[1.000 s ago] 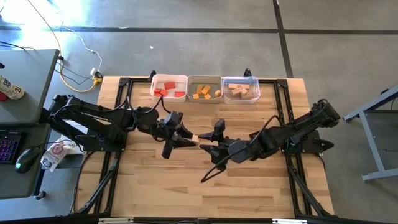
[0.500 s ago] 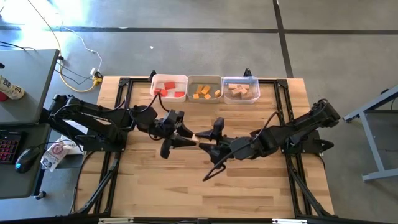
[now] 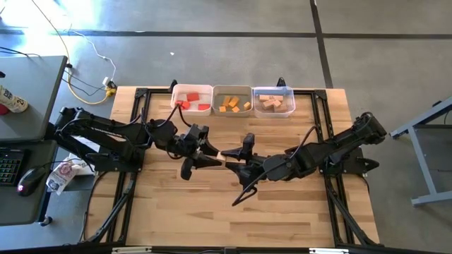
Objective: Sort & place blocks by color
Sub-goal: Put the brown block into the transparent bin
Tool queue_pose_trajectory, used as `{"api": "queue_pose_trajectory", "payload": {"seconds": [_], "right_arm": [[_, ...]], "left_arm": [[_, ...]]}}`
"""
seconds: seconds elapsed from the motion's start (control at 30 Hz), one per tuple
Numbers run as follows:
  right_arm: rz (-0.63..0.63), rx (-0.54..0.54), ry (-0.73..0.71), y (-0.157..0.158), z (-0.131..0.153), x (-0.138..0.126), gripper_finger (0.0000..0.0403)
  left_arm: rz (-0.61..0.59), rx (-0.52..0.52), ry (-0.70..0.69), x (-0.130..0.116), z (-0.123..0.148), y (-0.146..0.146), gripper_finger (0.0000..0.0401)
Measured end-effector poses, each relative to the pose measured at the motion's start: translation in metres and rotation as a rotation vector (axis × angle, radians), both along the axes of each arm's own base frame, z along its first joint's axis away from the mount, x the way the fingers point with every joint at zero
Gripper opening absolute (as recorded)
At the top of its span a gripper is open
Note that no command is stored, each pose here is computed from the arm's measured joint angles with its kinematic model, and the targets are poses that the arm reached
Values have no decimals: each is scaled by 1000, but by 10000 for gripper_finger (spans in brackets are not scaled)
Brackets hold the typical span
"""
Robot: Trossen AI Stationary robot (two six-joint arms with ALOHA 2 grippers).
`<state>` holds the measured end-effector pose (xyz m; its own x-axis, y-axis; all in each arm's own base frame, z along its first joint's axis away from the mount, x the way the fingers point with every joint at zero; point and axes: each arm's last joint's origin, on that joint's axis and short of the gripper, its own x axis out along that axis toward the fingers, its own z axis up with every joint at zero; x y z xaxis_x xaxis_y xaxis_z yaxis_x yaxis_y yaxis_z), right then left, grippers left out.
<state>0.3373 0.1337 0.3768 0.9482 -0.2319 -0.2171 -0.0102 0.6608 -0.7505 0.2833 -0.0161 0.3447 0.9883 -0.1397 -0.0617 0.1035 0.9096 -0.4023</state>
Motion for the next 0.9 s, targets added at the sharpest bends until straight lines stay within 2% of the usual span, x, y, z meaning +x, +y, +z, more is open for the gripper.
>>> {"api": "queue_pose_trajectory", "payload": {"seconds": [0.37, 0.5, 0.73, 0.9], "right_arm": [[-36, 23, -3, -1, -1, 0, 138], [-41, 21, 1, -3, -2, 1, 135], [-82, 29, 42, -15, -6, 4, 120], [-103, 52, 55, -22, -8, 5, 120]], "left_arm": [[22, 29, 3, 1, -1, 1, 157], [19, 82, 0, 1, -2, 1, 178], [25, 86, 26, 1, -4, 2, 225], [72, 92, 49, 1, -6, 3, 246]]}}
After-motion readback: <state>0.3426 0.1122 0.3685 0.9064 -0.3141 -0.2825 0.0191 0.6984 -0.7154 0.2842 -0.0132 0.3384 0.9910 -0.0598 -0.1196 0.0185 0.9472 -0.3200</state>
